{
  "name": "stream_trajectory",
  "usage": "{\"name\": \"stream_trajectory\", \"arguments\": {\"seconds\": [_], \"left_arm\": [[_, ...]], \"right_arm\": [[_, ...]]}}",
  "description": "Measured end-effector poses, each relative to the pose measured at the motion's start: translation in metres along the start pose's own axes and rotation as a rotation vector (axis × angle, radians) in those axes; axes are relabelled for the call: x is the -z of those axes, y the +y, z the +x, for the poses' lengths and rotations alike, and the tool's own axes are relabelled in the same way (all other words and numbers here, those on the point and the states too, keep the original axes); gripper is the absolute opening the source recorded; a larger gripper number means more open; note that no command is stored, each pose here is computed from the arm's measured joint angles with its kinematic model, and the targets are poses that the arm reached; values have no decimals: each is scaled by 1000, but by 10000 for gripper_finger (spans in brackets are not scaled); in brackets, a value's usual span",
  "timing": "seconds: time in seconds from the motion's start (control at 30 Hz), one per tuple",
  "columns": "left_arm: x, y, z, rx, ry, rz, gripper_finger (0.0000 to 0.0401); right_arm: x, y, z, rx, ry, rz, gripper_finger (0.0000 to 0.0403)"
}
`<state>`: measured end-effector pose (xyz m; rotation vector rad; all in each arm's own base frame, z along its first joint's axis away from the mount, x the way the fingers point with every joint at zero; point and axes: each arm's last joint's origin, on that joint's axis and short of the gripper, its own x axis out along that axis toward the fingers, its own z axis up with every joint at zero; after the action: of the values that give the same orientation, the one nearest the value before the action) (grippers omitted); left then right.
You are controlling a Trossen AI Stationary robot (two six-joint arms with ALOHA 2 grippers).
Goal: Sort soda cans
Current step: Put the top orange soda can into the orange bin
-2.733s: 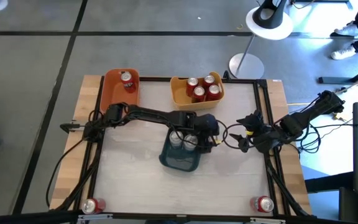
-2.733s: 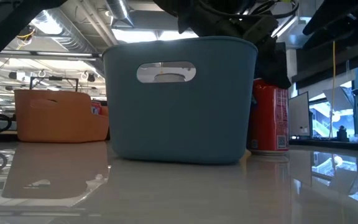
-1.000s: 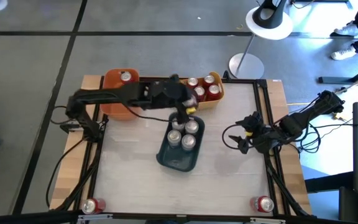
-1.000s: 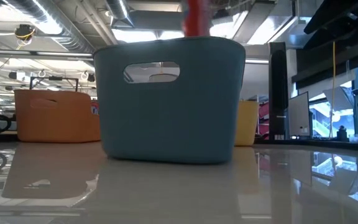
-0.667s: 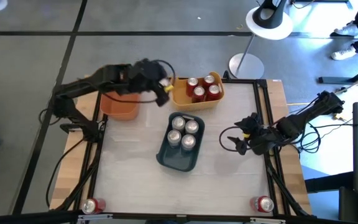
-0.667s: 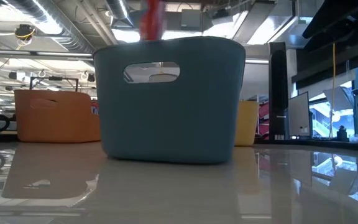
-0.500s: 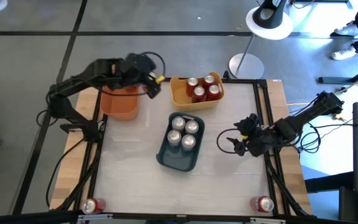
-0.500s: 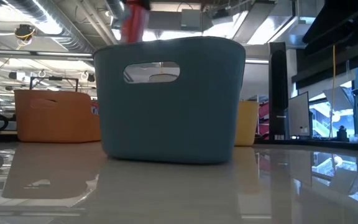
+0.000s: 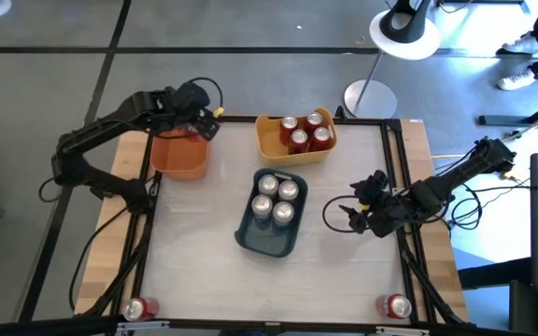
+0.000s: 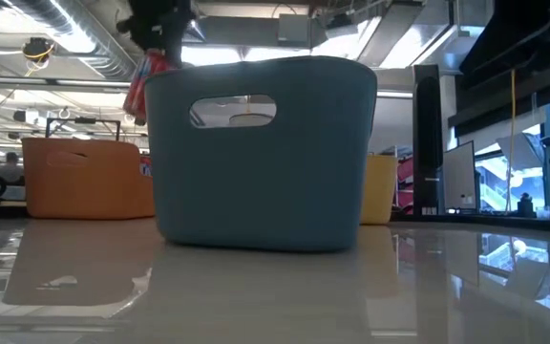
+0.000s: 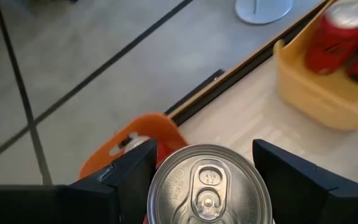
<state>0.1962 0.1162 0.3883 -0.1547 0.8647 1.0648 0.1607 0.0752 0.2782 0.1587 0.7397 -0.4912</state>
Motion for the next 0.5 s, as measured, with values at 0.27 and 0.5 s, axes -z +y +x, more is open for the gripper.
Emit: {"name": "stream_trajectory", "arguments": {"seconds": [0.27,0.5], "left_arm": [[35,-2,61,-75,55,-75,245],[63,-4,97,-117,97,-184,245]], "right_arm": [[-2,-1,0,53,-67,8,353],[-4,-1,0,73,-112,19,353]]}}
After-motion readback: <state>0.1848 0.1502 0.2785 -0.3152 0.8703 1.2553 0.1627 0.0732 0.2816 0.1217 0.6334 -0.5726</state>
